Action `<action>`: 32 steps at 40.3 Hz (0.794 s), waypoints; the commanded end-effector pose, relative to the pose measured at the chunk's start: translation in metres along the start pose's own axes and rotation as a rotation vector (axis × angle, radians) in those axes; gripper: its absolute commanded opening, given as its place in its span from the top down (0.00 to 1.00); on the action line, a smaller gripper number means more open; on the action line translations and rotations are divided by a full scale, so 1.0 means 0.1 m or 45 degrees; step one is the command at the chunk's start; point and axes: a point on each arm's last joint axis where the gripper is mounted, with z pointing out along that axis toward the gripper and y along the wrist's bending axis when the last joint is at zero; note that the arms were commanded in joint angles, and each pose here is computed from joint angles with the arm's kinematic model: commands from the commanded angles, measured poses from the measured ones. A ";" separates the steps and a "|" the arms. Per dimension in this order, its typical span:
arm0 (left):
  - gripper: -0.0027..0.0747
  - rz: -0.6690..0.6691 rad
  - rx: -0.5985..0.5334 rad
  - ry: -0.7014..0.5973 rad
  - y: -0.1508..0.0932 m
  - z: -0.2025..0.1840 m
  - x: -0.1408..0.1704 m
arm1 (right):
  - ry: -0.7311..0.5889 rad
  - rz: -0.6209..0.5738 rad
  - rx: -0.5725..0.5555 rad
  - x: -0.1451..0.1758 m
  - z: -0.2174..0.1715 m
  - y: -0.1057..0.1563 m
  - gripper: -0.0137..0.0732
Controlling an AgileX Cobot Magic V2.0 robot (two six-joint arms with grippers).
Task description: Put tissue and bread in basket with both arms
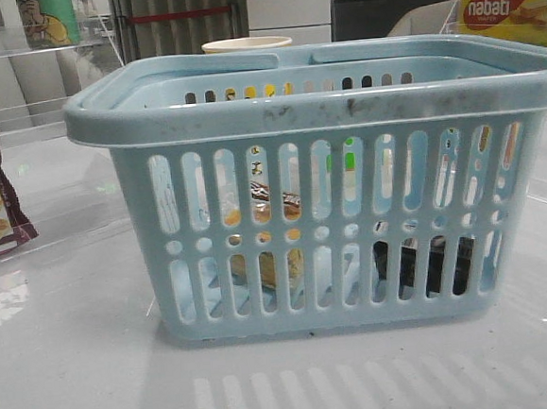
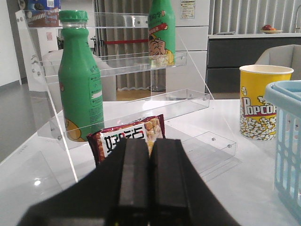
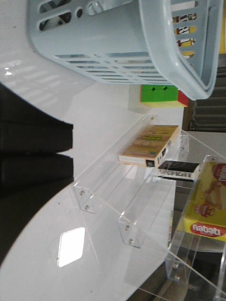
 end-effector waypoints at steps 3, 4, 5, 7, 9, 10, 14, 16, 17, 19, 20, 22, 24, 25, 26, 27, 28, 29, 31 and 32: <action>0.85 -0.015 0.001 -0.120 0.00 -0.02 -0.08 | -0.198 -0.010 0.006 -0.14 -0.03 0.00 0.78; 0.85 -0.015 0.001 -0.120 0.00 -0.02 -0.08 | -0.198 -0.010 0.006 -0.14 -0.03 0.00 0.78; 0.85 -0.015 0.001 -0.120 0.00 -0.02 -0.08 | -0.198 -0.010 0.006 -0.14 -0.03 0.00 0.78; 0.85 -0.015 0.001 -0.120 0.00 -0.02 -0.08 | -0.198 -0.010 0.006 -0.14 -0.03 0.00 0.78; 0.85 -0.015 0.001 -0.120 0.00 -0.02 -0.08 | -0.198 -0.010 0.006 -0.14 -0.03 0.00 0.78; 0.85 -0.015 0.001 -0.120 0.00 -0.02 -0.08 | -0.200 -0.010 0.006 -0.14 -0.03 0.00 0.78; 0.85 -0.015 0.001 -0.120 0.00 -0.02 -0.08 | -0.223 0.023 0.001 -0.15 -0.03 0.00 0.78; 0.85 -0.015 0.001 -0.120 0.00 -0.02 -0.08 | -0.233 0.053 -0.001 -0.16 -0.03 0.00 0.78; 0.85 -0.015 0.001 -0.120 0.00 -0.02 -0.08 | -0.235 0.052 -0.001 -0.16 -0.03 0.00 0.78; 0.85 -0.015 0.001 -0.120 0.00 -0.02 -0.08 | -0.233 0.051 -0.001 -0.16 -0.03 0.00 0.78; 0.85 -0.015 0.001 -0.120 0.00 -0.02 -0.08 | -0.233 0.051 -0.001 -0.16 -0.03 0.00 0.78; 0.85 -0.015 0.001 -0.120 0.00 -0.02 -0.08 | -0.233 0.037 0.000 -0.16 -0.03 0.00 0.78; 0.85 -0.015 0.001 -0.120 0.00 -0.02 -0.08 | -0.247 0.033 0.001 -0.17 -0.03 0.00 0.78; 0.85 -0.015 0.001 -0.120 0.00 -0.02 -0.08 | -0.259 0.033 0.002 -0.17 -0.03 0.00 0.78; 0.85 -0.015 0.001 -0.120 0.00 -0.02 -0.08 | -0.281 0.033 0.002 -0.19 -0.03 0.00 0.78; 0.85 -0.015 0.001 -0.120 0.00 -0.02 -0.08 | -0.297 0.033 0.003 -0.20 -0.04 0.00 0.78; 0.85 -0.015 0.001 -0.120 0.00 -0.02 -0.08 | -0.314 0.033 0.003 -0.21 -0.04 0.00 0.78; 0.85 -0.015 0.001 -0.120 0.00 -0.02 -0.08 | -0.336 0.033 0.004 -0.23 -0.04 0.00 0.78; 0.85 -0.015 0.001 -0.120 0.00 -0.02 -0.08 | -0.363 0.033 0.004 -0.25 -0.05 0.00 0.78; 0.85 -0.015 0.001 -0.120 0.00 -0.02 -0.08 | -0.371 0.033 0.005 -0.25 -0.05 0.00 0.78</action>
